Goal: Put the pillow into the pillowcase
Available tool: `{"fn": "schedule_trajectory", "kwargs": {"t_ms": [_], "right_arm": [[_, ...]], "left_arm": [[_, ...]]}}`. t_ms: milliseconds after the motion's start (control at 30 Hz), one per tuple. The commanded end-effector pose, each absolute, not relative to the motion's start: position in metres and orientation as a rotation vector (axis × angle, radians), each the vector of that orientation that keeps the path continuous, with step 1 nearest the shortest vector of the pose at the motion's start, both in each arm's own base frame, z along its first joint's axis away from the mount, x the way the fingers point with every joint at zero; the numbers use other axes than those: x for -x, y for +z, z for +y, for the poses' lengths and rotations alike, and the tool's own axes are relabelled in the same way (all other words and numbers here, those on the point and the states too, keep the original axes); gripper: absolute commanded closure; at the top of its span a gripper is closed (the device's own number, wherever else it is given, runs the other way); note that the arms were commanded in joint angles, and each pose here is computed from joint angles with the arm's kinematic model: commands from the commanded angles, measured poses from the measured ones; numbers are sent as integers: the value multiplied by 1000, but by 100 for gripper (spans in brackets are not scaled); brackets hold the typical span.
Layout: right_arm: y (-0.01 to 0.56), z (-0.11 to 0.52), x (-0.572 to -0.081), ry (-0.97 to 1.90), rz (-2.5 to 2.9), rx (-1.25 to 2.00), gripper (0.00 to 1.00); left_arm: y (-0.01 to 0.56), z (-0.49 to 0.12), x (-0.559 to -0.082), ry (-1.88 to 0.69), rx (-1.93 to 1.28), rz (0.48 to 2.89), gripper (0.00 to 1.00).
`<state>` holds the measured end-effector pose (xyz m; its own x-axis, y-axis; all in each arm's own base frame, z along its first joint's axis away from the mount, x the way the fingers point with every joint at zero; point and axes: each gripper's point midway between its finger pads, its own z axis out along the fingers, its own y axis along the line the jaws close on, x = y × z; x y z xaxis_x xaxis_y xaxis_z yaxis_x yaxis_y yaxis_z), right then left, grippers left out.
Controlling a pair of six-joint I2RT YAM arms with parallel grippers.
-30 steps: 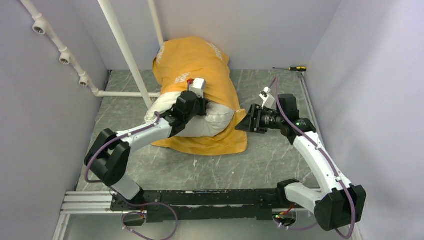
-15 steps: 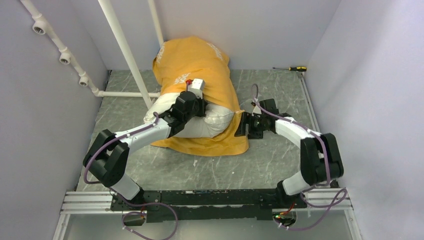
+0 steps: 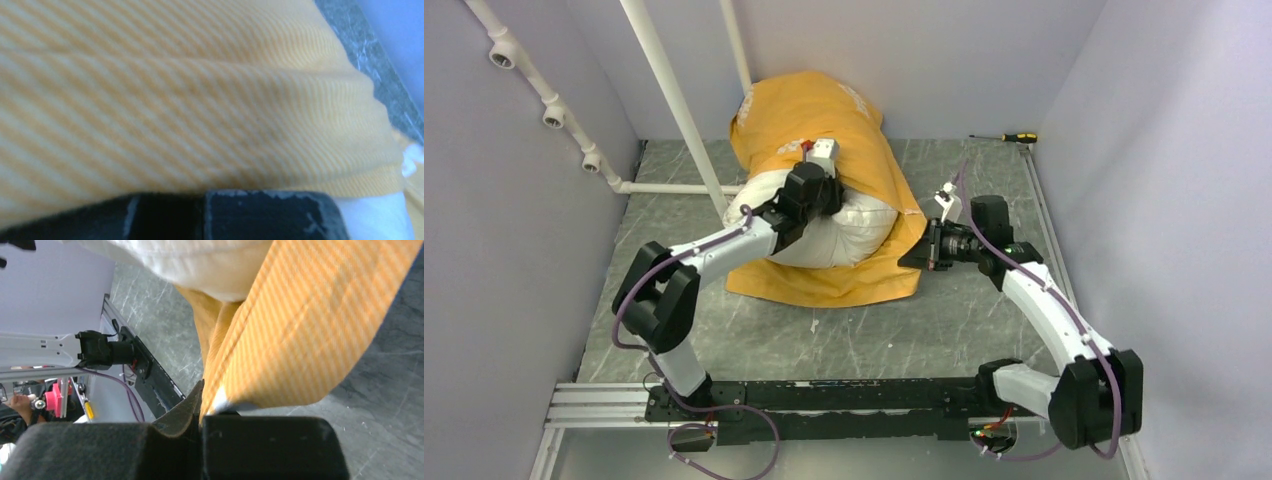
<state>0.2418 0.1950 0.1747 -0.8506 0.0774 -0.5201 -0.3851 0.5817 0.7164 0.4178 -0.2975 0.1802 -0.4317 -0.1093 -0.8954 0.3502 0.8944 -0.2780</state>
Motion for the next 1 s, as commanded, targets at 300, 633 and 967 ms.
{"fn": "schedule_trajectory", "kwargs": {"t_ms": [300,633,967], "right_arm": [[319,210,-150,1616,1877,580,100],[245,202,-189,1410,2130,381,100],[231,208,-207,1451,2166,327,100]], "left_arm": [[61,-217,-499,19,-115,2158,100],[156,-271,-405,-605,-304,2187,47],[196,-228,-291,-680,-311,2380,1]]}}
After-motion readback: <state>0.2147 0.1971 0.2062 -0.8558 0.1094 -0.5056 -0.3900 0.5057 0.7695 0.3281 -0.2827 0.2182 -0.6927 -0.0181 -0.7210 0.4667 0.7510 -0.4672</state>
